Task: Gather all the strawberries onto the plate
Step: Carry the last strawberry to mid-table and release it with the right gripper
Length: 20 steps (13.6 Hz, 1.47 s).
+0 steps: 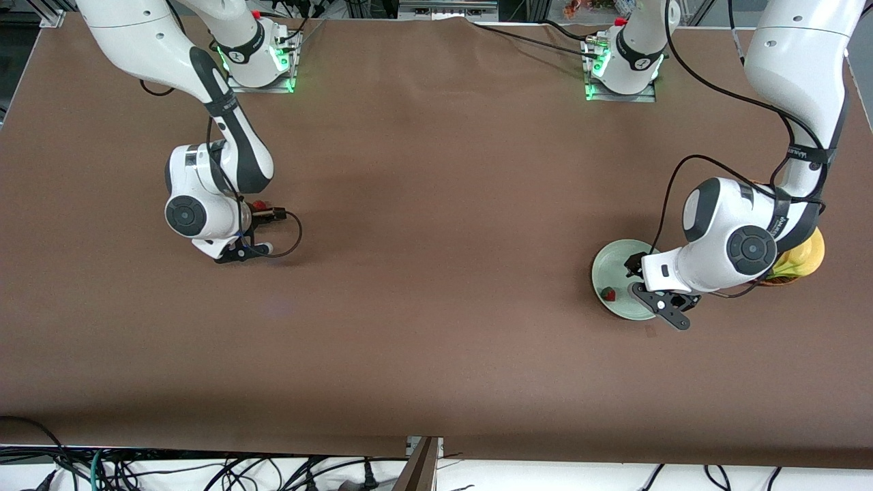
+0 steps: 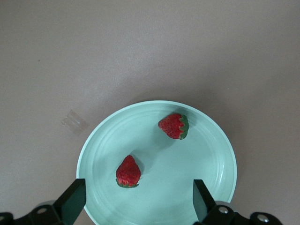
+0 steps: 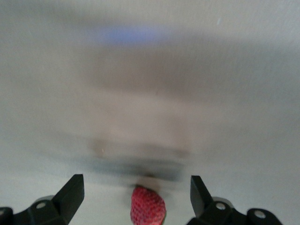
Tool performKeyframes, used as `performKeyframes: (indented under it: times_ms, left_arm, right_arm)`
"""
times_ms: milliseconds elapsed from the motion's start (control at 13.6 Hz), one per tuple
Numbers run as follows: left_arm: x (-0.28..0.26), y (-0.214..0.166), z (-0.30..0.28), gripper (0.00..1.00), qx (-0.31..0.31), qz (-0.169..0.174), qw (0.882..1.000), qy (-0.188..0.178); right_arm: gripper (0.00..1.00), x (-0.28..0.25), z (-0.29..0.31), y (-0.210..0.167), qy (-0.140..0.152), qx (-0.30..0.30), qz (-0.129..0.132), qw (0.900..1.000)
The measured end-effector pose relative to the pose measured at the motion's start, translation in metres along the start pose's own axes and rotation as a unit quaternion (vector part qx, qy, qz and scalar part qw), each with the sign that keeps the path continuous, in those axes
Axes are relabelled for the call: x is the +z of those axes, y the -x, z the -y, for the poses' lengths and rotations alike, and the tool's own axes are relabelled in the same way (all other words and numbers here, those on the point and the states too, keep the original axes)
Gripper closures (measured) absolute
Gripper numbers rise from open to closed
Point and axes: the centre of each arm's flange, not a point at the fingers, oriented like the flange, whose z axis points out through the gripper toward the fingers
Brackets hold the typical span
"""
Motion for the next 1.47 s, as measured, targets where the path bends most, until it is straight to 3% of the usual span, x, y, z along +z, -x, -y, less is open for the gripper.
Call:
performKeyframes:
  times_ms: [220, 661, 1028, 1248, 1469]
  left_arm:
    - [0.001, 0.000, 0.000, 0.00, 0.000, 0.001, 1.000, 0.000]
    - [0.001, -0.001, -0.002, 0.00, 0.002, 0.001, 1.000, 0.001]
    - [0.000, -0.002, -0.004, 0.00, 0.004, 0.000, 1.000, 0.001]
    - [0.000, -0.003, -0.004, 0.00, 0.004, -0.001, 1.000, 0.001]
    - [0.000, -0.003, -0.005, 0.00, 0.005, -0.001, 1.000, 0.001]
  right_arm:
    - [0.03, 0.008, -0.001, 0.009, -0.001, 0.001, 0.010, 1.000]
    - [0.67, 0.007, -0.006, 0.014, -0.001, -0.002, 0.012, 1.000]
    - [0.68, 0.002, -0.001, 0.010, -0.003, 0.000, 0.002, 1.000]
    - [0.68, -0.035, 0.059, -0.019, -0.016, 0.052, -0.046, 0.997]
    - [0.68, -0.072, 0.158, -0.059, -0.049, 0.135, -0.091, 0.986]
